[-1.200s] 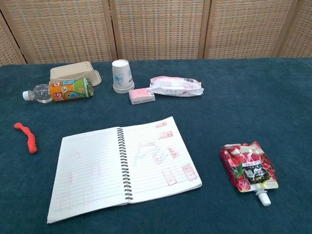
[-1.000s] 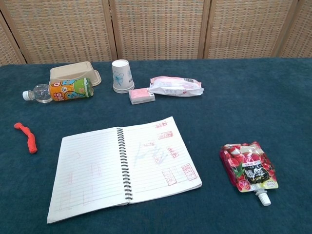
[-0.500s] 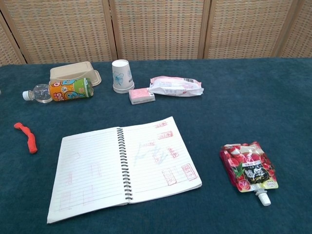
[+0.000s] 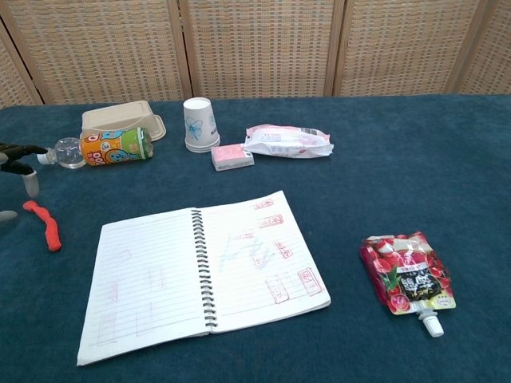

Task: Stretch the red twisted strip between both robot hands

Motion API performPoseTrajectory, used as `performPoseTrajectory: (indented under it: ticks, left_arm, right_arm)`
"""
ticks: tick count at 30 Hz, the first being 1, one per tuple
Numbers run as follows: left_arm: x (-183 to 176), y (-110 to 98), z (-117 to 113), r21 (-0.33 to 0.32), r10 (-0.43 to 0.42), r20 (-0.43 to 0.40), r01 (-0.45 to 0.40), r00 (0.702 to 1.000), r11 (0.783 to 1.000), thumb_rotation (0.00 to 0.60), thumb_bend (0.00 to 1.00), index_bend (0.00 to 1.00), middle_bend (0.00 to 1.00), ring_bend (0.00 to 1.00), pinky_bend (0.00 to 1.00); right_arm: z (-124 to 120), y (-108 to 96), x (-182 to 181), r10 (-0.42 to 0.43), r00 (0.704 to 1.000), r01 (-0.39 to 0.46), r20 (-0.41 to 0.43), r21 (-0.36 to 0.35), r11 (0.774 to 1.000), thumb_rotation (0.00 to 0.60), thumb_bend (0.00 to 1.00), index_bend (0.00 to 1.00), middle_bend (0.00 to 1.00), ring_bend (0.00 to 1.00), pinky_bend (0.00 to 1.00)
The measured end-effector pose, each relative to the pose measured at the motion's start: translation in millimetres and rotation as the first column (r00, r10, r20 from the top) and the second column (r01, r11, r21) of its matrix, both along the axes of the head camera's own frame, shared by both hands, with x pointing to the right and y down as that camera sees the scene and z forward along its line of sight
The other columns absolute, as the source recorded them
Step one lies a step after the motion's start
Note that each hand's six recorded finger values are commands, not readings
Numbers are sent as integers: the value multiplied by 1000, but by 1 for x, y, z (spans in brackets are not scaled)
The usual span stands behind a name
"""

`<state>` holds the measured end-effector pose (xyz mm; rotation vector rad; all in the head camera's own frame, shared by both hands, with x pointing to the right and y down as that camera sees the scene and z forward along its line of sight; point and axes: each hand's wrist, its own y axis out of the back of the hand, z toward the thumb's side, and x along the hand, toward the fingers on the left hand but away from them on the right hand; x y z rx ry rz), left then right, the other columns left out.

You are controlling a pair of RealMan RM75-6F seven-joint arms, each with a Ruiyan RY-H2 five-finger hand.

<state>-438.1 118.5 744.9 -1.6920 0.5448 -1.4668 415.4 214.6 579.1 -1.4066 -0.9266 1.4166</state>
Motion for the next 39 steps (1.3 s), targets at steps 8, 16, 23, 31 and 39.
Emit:
performPoseTrajectory:
  ticks: [8, 16, 23, 31, 39]
  left_arm:
    - [15, -4, 7, -13, 36, 1, -36, 999, 999, 600, 372, 491, 0, 0, 0]
    - [17, -4, 13, -34, 36, 22, -35, 999, 999, 600, 370, 533, 0, 0, 0]
    - [19, -4, 15, -37, 15, 7, -14, 1000, 999, 600, 370, 556, 0, 0, 0]
    - [18, -3, 16, -40, 4, 3, -4, 1000, 999, 600, 432, 598, 0, 0, 0]
    - [17, -8, 9, -19, -34, -45, 33, 998, 999, 600, 534, 664, 0, 0, 0]
  right_arm:
    - [3, -1, 2, 4, 1000, -4, 0, -5, 1000, 600, 0, 0, 0, 0, 0]
    - [5, -1, 3, 9, 1000, -9, 0, -14, 1000, 600, 0, 0, 0, 0, 0]
    - [4, -1, 2, 10, 1000, -10, 10, -18, 1000, 600, 0, 0, 0, 0, 0]
    - [4, -1, 1, 9, 1000, -8, 9, -18, 1000, 600, 0, 0, 0, 0, 0]
    - [4, 0, 0, 4, 1000, -4, 6, -18, 1000, 600, 0, 0, 0, 0, 0]
